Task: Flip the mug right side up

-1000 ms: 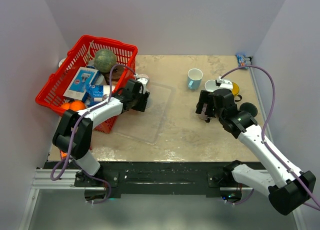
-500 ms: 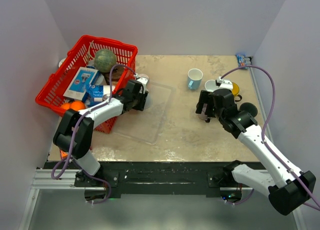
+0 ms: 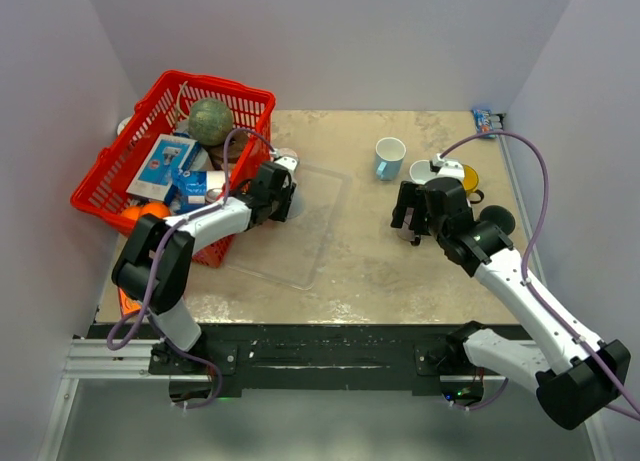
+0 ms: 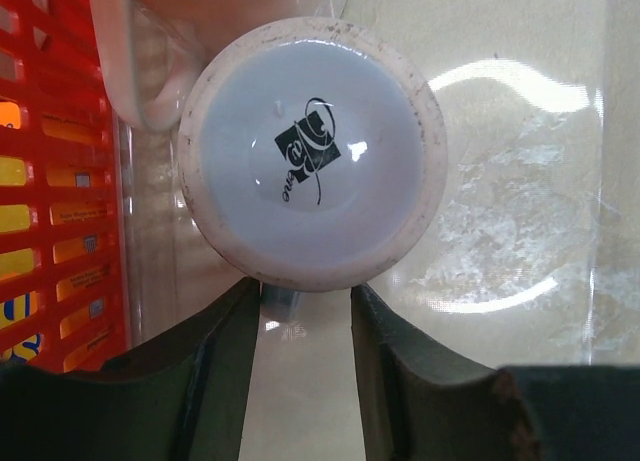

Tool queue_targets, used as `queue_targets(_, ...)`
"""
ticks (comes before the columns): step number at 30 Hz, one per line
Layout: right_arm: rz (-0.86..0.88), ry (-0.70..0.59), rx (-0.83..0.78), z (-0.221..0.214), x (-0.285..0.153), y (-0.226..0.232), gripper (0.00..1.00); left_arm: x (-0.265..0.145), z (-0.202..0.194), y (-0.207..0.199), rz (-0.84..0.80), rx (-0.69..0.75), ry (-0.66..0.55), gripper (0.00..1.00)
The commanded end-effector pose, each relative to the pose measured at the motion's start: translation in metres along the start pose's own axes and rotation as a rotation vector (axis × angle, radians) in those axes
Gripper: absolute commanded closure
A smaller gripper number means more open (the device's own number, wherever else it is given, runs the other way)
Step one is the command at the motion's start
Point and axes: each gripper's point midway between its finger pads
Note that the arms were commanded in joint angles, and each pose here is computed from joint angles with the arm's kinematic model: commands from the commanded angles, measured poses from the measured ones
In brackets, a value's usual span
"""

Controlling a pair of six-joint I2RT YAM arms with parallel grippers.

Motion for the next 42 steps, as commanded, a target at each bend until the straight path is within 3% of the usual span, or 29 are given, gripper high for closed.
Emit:
queue_targets(1, 0.018, -0.028, 0.023, 0.01, -0.002, 0.004, 0.07, 0.009, 0.005, 0.001, 0.017, 0.005, -0.035, 0.58)
queue_targets(14, 0.034, -0.025, 0.029, 0.008, -0.001, 0.007, 0.07, 0.009, 0.011, -0.013, -0.005, 0.007, -0.089, 0.7)
queue_targets(20, 0.049, -0.013, 0.026, 0.003, 0.001, 0.01, 0.07, 0.005, 0.018, -0.014, 0.018, 0.008, -0.123, 0.87)
queue_targets(21, 0.05, -0.012, 0.028, 0.003, 0.002, 0.01, 0.07, 0.003, 0.02, -0.014, 0.023, 0.006, -0.132, 0.98)
queue_targets(22, 0.051, -0.013, 0.028, 0.003, 0.001, 0.01, 0.07, 0.002, 0.021, -0.016, 0.021, 0.006, -0.136, 1.0)
queue_targets(29, 0.115, -0.009, 0.027, 0.0, -0.001, 0.02, 0.07, -0.016, 0.026, -0.03, -0.007, -0.018, -0.158, 1.0)
queue_targets(35, 0.42, -0.042, 0.032, 0.001, -0.017, 0.069, 0.07, -0.065, 0.057, -0.059, -0.176, -0.182, -0.236, 1.0)
queue_targets(42, 0.832, -0.149, 0.126, 0.008, -0.059, 0.125, 0.06, -0.162, 0.108, -0.093, -0.499, -0.359, -0.433, 1.0)
Point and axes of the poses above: each gripper's point midway between its finger pads, its own x axis out along the fingers, its own y axis along the line the jaws close on, z = x × y, and after that the axes turned 10 degrees about -x, right-handed
